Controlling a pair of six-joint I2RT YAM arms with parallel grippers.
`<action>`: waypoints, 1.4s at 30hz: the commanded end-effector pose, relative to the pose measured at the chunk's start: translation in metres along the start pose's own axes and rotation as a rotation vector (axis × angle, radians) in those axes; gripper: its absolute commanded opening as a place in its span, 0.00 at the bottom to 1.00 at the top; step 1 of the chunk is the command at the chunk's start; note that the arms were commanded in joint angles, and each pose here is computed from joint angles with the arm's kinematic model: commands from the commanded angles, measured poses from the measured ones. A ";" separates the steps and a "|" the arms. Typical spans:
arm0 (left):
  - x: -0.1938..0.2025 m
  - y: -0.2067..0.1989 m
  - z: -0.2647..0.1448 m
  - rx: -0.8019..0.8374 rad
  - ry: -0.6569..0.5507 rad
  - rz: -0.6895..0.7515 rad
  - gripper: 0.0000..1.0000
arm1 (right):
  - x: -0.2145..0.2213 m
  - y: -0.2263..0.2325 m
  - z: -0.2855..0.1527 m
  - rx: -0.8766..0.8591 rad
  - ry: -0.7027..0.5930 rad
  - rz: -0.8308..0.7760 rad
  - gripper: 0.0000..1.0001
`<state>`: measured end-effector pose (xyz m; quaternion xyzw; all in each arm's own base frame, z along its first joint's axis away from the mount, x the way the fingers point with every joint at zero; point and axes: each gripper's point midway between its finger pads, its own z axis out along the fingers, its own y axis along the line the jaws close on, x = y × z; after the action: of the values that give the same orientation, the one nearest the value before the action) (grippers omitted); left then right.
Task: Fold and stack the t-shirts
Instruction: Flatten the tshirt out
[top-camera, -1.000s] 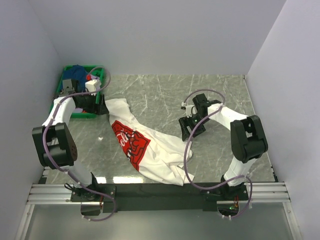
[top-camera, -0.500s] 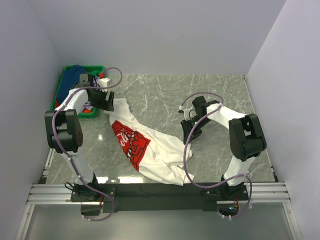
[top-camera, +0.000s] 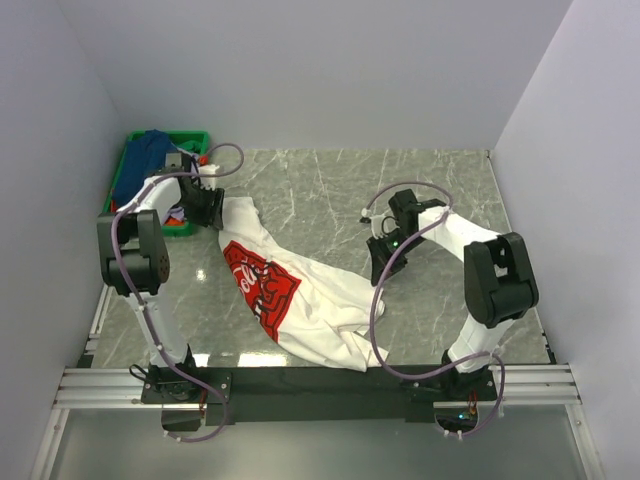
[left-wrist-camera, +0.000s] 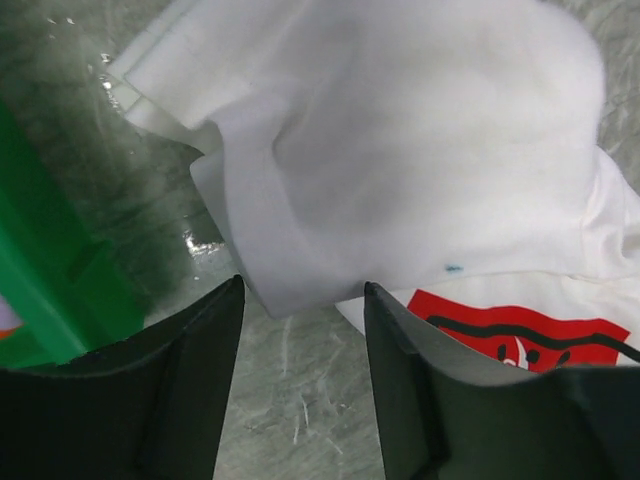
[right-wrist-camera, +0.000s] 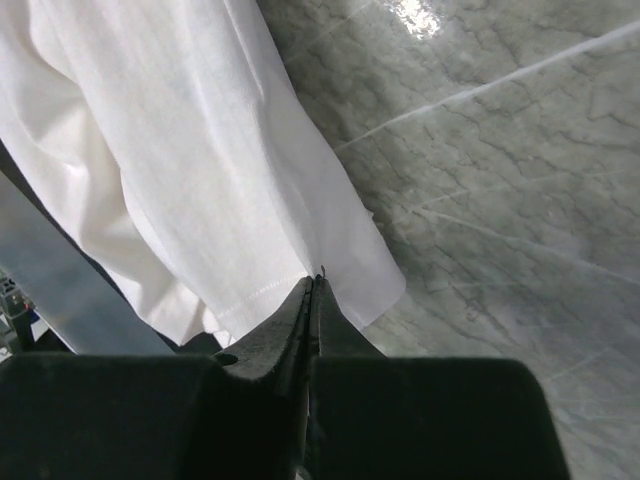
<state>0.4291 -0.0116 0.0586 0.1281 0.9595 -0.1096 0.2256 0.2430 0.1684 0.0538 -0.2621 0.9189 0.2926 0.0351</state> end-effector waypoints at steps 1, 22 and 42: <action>-0.009 -0.007 0.001 0.035 0.011 -0.051 0.56 | -0.016 0.001 -0.027 0.036 -0.081 -0.026 0.00; -0.117 -0.047 -0.083 0.198 -0.324 -0.029 0.00 | -0.081 -0.059 -0.146 0.336 -0.371 -0.023 0.00; -0.018 -0.008 -0.072 0.112 -0.206 -0.078 0.00 | 0.034 0.072 -0.043 0.222 -0.060 -0.517 0.77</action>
<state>0.4106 -0.0044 0.1199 0.0671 0.9348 -0.1960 0.2884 0.1590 0.1758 0.1065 -0.4840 0.8426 0.2011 0.1241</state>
